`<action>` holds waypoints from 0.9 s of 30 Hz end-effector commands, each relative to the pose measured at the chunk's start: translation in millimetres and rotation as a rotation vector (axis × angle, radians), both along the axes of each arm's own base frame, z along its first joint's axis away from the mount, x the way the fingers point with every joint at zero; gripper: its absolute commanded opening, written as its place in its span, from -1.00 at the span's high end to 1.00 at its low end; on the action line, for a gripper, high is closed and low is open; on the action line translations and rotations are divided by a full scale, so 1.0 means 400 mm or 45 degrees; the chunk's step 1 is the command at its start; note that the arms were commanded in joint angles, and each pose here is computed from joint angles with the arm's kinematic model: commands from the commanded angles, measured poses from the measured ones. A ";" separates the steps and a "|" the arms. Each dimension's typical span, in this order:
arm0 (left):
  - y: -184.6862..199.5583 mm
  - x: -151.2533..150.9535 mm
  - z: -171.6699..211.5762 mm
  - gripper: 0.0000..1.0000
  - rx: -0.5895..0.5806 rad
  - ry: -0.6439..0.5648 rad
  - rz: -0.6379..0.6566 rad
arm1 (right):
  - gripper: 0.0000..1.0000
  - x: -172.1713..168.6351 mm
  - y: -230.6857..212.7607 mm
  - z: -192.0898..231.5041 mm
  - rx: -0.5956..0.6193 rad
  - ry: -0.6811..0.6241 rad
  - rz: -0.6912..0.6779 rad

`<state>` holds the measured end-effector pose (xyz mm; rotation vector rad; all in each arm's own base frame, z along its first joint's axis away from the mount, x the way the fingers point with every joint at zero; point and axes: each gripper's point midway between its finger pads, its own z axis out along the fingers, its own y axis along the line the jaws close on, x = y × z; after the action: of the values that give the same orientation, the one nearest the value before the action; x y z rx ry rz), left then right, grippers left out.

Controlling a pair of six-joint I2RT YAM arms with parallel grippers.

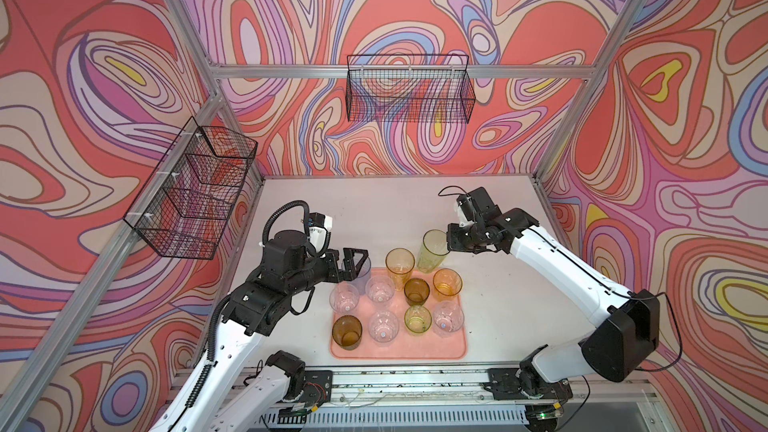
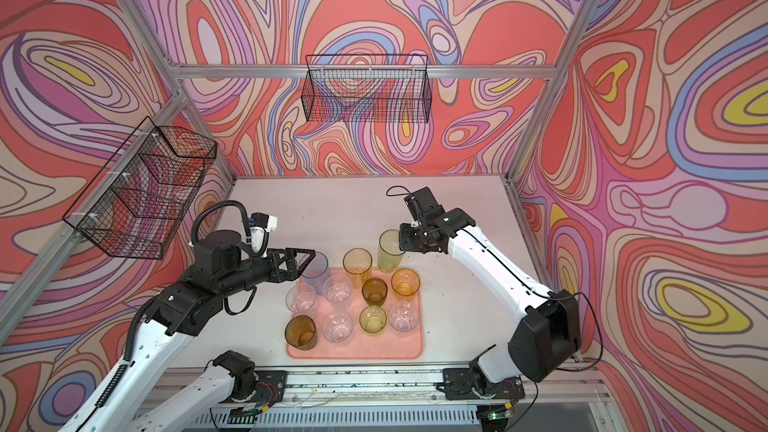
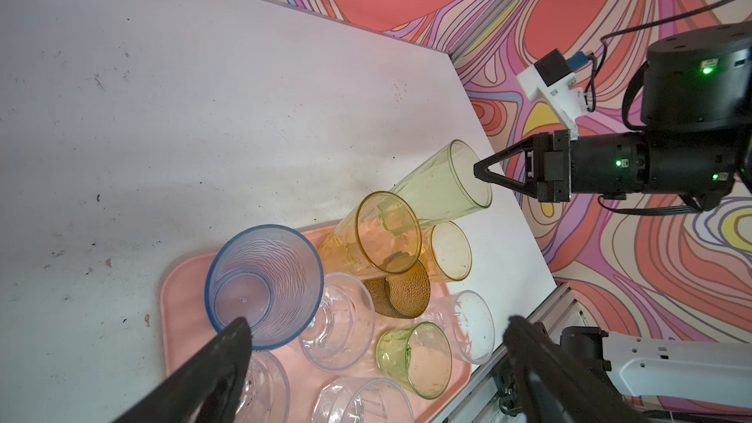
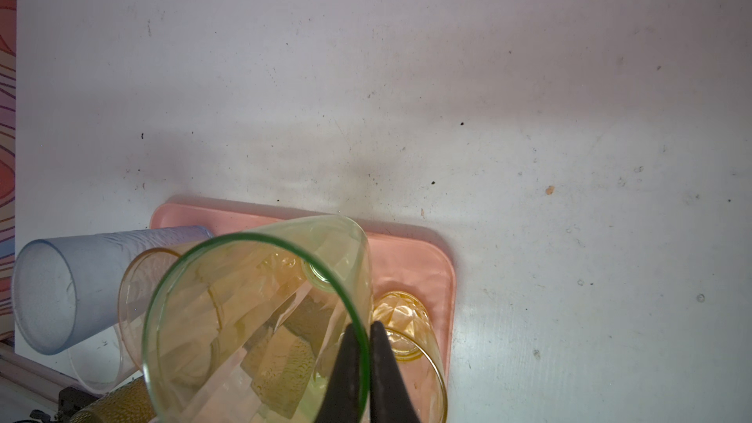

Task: Place the glasses into the tray
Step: 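Lower the green glass onto the tray's far corner with the right gripper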

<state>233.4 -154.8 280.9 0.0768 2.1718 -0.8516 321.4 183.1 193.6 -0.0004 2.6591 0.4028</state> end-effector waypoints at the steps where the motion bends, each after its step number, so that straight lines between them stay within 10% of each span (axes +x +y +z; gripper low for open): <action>1: -0.004 0.009 -0.001 -1.00 -0.012 -0.007 -0.002 | 1.00 -0.010 -0.006 -0.003 -0.025 -0.004 -0.011; 27: -0.007 0.018 -0.014 -1.00 -0.004 0.009 -0.003 | 1.00 -0.042 0.005 -0.034 -0.109 0.031 0.009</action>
<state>237.9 -157.2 276.6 0.0772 2.1811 -0.8526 306.6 184.2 181.7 -0.0374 2.6973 0.3027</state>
